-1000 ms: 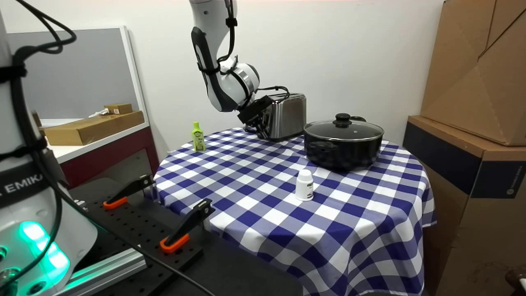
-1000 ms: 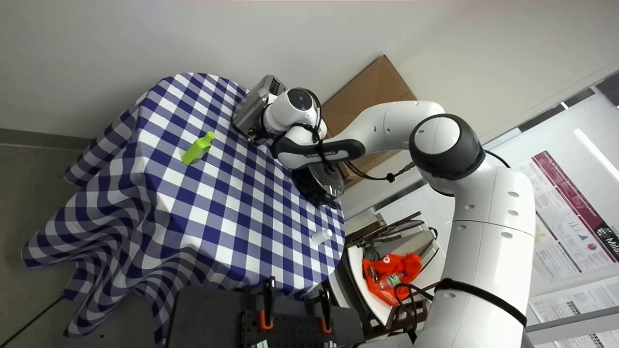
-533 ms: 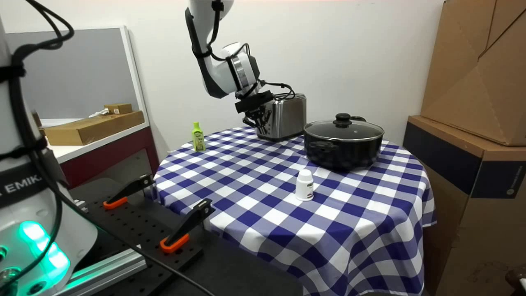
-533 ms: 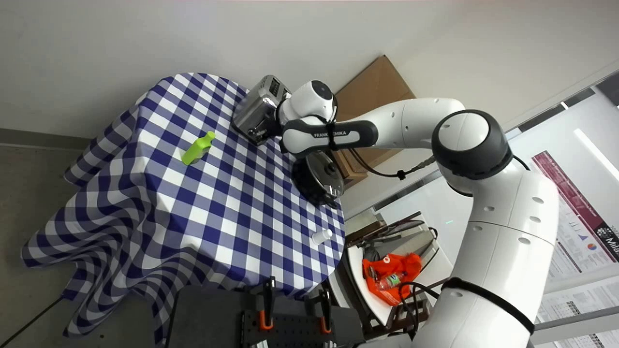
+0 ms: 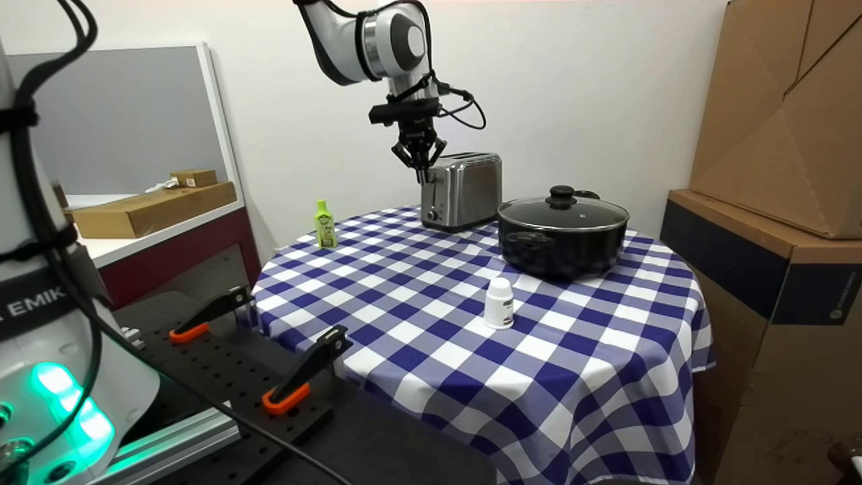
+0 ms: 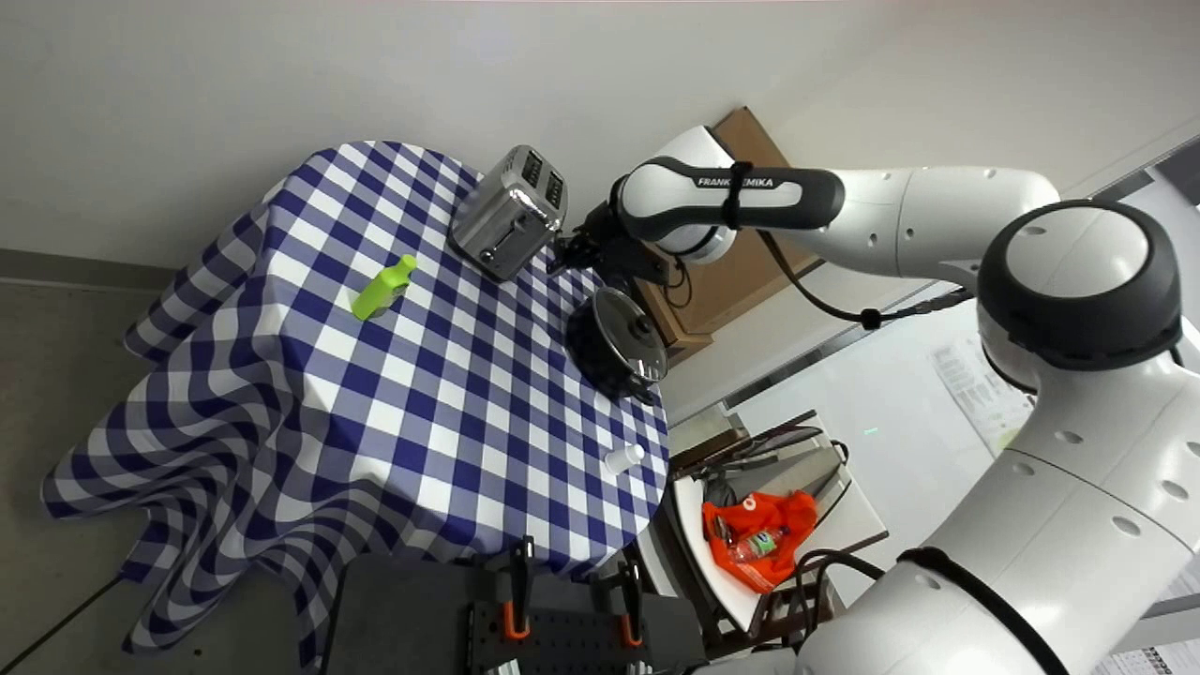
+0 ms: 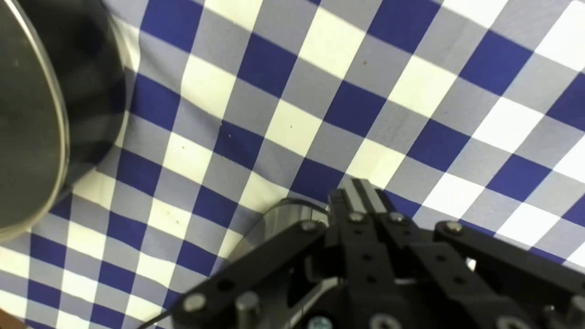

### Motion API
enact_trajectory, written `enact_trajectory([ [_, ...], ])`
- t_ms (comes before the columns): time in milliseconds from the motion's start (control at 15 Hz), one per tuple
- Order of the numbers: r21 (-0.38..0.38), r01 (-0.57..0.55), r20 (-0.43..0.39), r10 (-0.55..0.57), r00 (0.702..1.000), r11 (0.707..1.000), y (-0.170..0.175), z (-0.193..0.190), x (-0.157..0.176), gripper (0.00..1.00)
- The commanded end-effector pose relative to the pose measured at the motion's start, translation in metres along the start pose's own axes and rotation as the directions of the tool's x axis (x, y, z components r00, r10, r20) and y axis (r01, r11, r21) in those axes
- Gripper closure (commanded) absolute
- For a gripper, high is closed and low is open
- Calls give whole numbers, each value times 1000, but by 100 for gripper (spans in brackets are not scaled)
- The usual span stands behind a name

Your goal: Turn off the toaster

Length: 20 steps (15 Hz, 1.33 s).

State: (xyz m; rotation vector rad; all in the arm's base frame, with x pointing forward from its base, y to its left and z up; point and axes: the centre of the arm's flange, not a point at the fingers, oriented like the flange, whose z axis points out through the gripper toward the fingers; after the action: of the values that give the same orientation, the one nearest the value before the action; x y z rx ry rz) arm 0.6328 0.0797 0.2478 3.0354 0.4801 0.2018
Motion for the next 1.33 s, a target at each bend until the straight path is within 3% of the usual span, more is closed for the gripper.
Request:
enact_trajectory([
  [0, 24, -123, 50, 122, 991, 992, -8, -52, -57, 100],
  [200, 14, -227, 30, 227, 974, 974, -11, -75, -93, 100],
  [533, 12, -402, 31, 401, 915, 916, -24, -99, -158, 100],
  [667, 30, -428, 76, 425, 902, 903, -31, -108, -178, 100],
  [733, 45, -443, 74, 439, 895, 896, -34, -114, -187, 74],
  [867, 98, -458, 64, 454, 889, 884, -39, -124, -198, 69],
  [1067, 162, -497, 15, 501, 865, 853, -47, -149, -211, 48],
  [1267, 181, -507, 24, 511, 859, 843, -40, -177, -229, 25],
])
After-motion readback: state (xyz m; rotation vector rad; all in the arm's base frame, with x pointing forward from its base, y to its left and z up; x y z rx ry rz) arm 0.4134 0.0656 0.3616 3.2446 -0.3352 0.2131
